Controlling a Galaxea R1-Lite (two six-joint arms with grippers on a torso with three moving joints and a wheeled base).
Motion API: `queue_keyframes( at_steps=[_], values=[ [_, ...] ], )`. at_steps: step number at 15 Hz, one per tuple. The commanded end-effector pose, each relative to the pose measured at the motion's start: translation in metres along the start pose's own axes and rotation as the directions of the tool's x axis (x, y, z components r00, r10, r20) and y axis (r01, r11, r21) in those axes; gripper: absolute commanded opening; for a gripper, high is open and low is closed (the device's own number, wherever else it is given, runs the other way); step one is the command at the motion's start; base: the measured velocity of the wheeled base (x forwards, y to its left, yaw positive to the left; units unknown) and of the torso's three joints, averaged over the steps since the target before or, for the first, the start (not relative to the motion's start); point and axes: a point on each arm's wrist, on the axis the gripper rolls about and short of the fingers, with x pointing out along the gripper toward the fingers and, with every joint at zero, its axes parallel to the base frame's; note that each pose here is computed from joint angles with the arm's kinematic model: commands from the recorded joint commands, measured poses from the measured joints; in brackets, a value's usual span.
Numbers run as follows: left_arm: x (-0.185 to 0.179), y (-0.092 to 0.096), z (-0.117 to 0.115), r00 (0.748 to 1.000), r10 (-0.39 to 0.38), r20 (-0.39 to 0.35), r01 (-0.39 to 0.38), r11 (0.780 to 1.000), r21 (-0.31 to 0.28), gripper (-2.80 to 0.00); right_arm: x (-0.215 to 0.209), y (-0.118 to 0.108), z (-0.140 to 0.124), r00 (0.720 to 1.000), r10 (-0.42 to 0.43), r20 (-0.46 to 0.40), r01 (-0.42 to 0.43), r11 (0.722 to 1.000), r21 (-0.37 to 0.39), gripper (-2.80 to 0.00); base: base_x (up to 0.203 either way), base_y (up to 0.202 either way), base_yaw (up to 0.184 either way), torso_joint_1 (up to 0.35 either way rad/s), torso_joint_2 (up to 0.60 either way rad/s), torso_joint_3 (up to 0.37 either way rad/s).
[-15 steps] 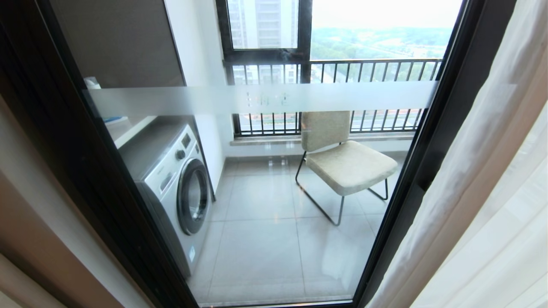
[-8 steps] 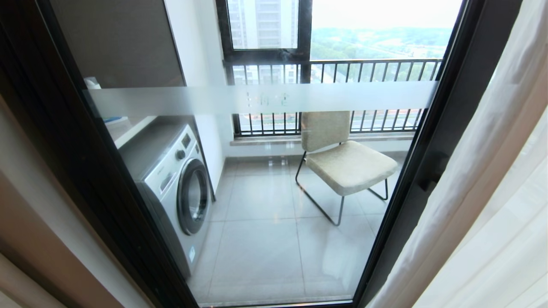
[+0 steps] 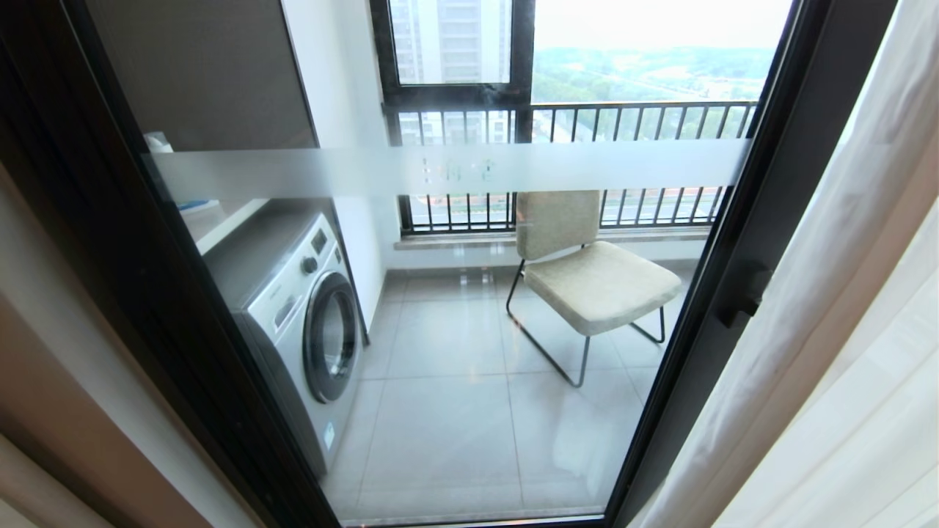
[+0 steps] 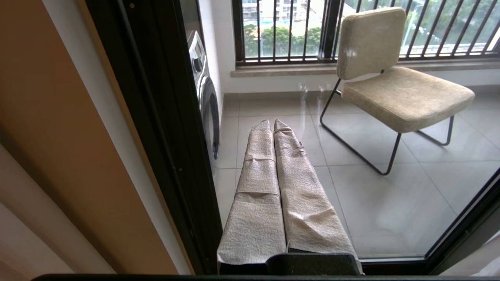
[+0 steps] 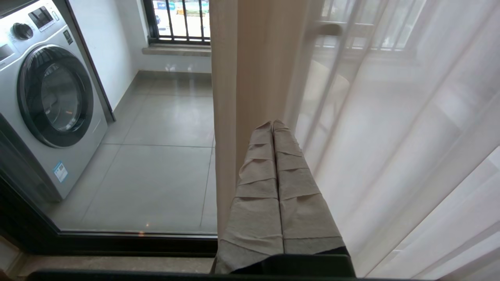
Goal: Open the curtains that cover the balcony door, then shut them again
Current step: Close the inner curtains on both sides
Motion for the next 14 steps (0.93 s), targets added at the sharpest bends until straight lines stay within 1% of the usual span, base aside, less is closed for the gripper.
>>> queue_keyframes(
  at_steps=[1,14],
  values=[
    [0.0000,0.0000,0.0000,1.000,0.001,0.001,-0.001,1.000,0.000,-2.80,0.0000,0.0000,0.0000,1.000,0.001,0.000,-0.001,1.000,-0.001,-2.80,0.000,0.000,0.000,0.000,0.00,0.000],
    [0.0000,0.0000,0.0000,1.000,0.001,0.001,-0.001,1.000,-0.001,-2.80,0.0000,0.0000,0.0000,1.000,0.002,0.000,-0.002,1.000,-0.001,-2.80,0.000,0.000,0.000,0.000,0.00,0.000]
  ],
)
